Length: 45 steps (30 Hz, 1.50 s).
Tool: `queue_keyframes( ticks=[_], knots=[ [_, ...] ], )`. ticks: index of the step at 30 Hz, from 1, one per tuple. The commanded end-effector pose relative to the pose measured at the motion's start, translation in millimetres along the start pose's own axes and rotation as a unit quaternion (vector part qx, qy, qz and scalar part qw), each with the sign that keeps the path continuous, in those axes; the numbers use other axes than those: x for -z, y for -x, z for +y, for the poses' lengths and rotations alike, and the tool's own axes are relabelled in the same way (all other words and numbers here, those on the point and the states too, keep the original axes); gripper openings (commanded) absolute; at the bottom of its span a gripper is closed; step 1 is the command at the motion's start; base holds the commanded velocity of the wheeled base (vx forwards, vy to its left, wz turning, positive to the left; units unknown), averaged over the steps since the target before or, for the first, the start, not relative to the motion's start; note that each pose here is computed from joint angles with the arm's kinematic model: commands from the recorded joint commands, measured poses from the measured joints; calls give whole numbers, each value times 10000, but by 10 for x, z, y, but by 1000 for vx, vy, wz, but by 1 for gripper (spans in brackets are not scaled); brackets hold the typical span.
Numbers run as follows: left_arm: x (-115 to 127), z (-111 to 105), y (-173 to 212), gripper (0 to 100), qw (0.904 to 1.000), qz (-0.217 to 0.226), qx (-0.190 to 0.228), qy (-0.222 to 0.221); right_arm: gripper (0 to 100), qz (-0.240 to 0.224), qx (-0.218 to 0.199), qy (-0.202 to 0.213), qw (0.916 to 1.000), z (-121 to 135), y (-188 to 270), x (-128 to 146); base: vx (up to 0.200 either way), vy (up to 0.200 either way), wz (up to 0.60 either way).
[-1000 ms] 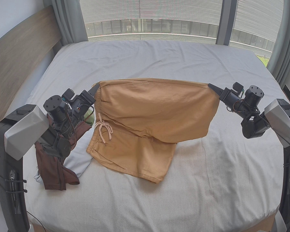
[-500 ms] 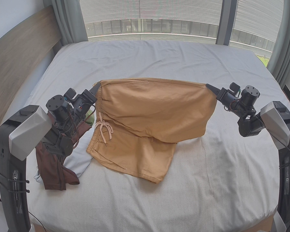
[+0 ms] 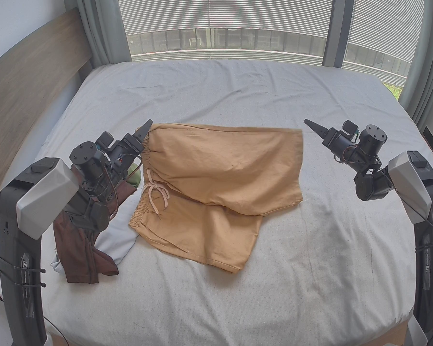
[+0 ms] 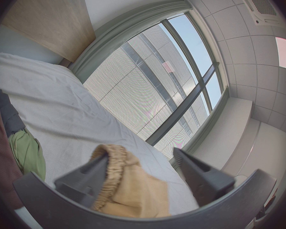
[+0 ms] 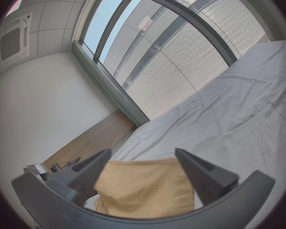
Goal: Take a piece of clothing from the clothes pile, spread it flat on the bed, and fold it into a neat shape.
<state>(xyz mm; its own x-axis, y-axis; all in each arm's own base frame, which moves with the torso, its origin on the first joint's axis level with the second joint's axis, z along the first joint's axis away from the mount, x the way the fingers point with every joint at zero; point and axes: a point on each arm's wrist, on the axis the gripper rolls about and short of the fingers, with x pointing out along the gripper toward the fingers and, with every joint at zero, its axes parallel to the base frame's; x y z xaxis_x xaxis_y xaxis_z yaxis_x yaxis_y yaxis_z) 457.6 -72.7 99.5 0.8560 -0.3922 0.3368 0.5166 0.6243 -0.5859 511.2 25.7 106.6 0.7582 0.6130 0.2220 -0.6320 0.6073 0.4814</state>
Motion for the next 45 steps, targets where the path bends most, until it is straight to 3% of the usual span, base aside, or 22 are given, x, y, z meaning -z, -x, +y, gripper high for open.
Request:
queue_keyframes(
  ticks=[1, 9, 16, 22, 27, 32, 40, 45],
  knots=[
    [-11, 16, -62, 100, 10000, 4, -3, 8, 100, -27, -34, 27, 10000, -17, -31, 4, 0, 0, 0],
    [51, 48, -68, 100, 9993, 262, -233, 103, 100, -26, 107, 75, 9999, 25, 50, 99, 0, 0, 0],
    [2, 185, -11, 100, 9969, 360, -692, 134, 100, 373, 184, 151, 9990, 205, 248, 434, 0, 0, 0],
    [-62, 295, 109, 100, 9938, 259, -1049, -259, 100, 708, 228, 56, 9972, 318, 406, 719, 0, 0, 0],
    [-142, 132, 317, 100, 9937, 285, -991, -434, 100, 1188, 252, -147, 9925, 470, 539, 1068, 0, 0, 0],
    [-117, -69, 628, 100, 9939, 669, -812, -336, 100, 1711, 270, -289, 9845, 622, 670, 1387, 0, 0, 0],
    [-167, -263, 1003, 100, 9910, 1133, -692, -198, 100, 2085, 187, -468, 9767, 774, 713, 1633, 0, 0, 0],
    [-86, -234, 1149, 100, 9861, 1433, -822, -186, 100, 2220, 155, -516, 9736, 806, 721, 1765, 0, 0, 0]
  ],
)
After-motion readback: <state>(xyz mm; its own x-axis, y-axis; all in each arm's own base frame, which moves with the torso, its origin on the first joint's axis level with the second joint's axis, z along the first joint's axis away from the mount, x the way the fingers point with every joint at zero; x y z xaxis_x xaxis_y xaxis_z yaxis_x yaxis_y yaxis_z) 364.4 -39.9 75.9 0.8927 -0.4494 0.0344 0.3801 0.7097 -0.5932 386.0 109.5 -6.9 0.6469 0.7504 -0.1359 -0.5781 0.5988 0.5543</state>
